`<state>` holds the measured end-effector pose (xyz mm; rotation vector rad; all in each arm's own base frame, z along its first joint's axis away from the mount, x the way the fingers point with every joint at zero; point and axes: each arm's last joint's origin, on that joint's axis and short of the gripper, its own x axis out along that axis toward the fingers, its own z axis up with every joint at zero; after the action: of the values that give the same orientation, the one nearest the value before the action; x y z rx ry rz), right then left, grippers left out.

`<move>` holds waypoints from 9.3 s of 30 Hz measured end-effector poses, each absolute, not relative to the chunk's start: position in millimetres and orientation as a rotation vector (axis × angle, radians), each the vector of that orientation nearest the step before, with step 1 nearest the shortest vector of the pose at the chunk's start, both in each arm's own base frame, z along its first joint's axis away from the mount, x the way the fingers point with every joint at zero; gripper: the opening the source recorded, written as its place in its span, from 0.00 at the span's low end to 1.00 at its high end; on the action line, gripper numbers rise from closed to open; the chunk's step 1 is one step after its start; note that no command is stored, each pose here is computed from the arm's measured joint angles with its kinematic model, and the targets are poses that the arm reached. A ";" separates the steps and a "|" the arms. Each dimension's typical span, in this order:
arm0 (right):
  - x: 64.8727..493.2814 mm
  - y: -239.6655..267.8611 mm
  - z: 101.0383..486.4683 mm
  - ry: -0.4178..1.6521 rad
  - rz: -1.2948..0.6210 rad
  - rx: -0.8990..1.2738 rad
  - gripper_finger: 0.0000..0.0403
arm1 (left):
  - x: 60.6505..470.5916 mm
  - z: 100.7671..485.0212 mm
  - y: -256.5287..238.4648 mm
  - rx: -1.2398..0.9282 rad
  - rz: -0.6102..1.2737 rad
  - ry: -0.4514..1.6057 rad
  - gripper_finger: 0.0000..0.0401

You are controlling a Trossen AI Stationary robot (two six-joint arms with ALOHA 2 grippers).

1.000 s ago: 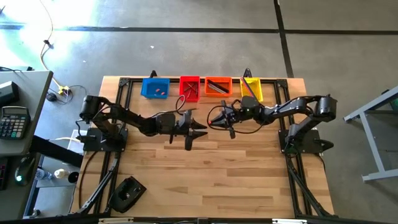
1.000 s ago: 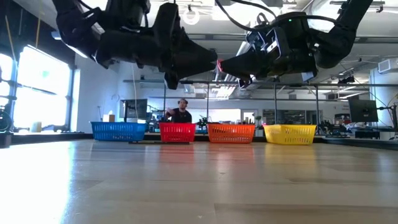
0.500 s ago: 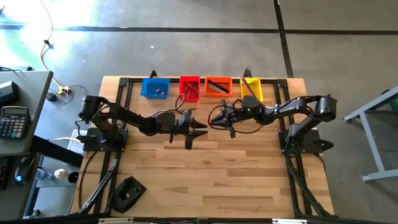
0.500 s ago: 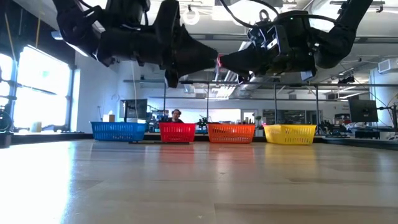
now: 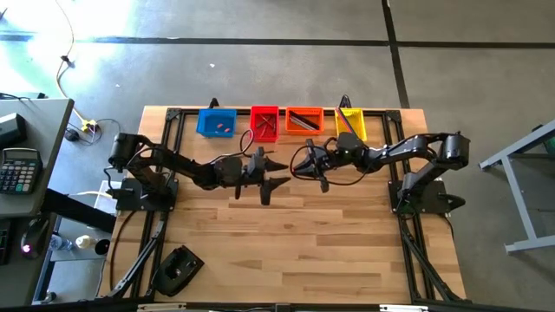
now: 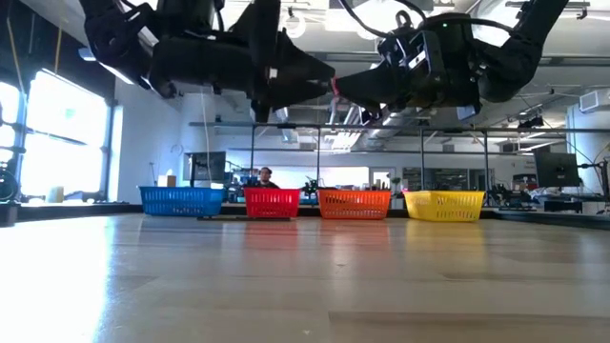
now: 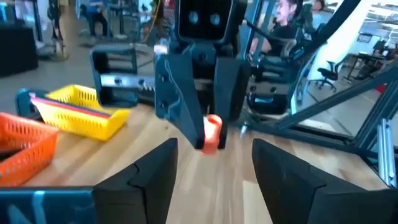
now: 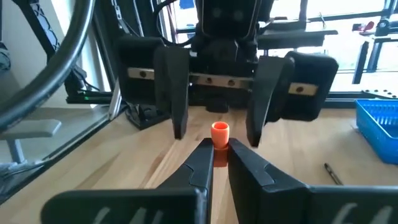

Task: Sort crayons/erasers/pens/pencils in bins
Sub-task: Put the orange eraser into the blue bin, then put the dark blue colored pencil into the yellow bin

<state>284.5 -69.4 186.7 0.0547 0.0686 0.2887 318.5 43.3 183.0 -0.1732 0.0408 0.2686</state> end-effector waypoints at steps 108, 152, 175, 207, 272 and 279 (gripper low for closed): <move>293.4 -57.5 187.0 0.118 0.288 -0.018 0.03 | 209.0 225.7 146.6 -0.285 1.071 0.463 0.00; 293.3 -57.5 186.8 0.115 0.289 -0.035 0.00 | 181.6 156.0 225.6 -0.452 1.195 0.643 0.26; 293.2 -57.4 186.3 0.116 0.291 -0.058 0.00 | 214.8 191.8 156.9 -0.147 0.565 0.759 0.02; 293.2 -57.4 186.3 0.116 0.291 -0.058 0.00 | 223.0 160.4 122.6 -0.170 0.324 0.835 0.03; 290.2 -66.8 181.0 0.171 0.261 -0.025 0.00 | 221.8 128.1 104.8 -0.476 0.286 1.074 0.03; 287.9 -72.2 177.0 0.211 0.247 -0.006 0.00 | 223.4 118.3 89.1 -0.545 0.307 1.005 0.03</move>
<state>287.9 -72.2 177.0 -0.0060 0.2109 0.2471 223.4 89.1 118.3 -0.5448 1.0048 0.3072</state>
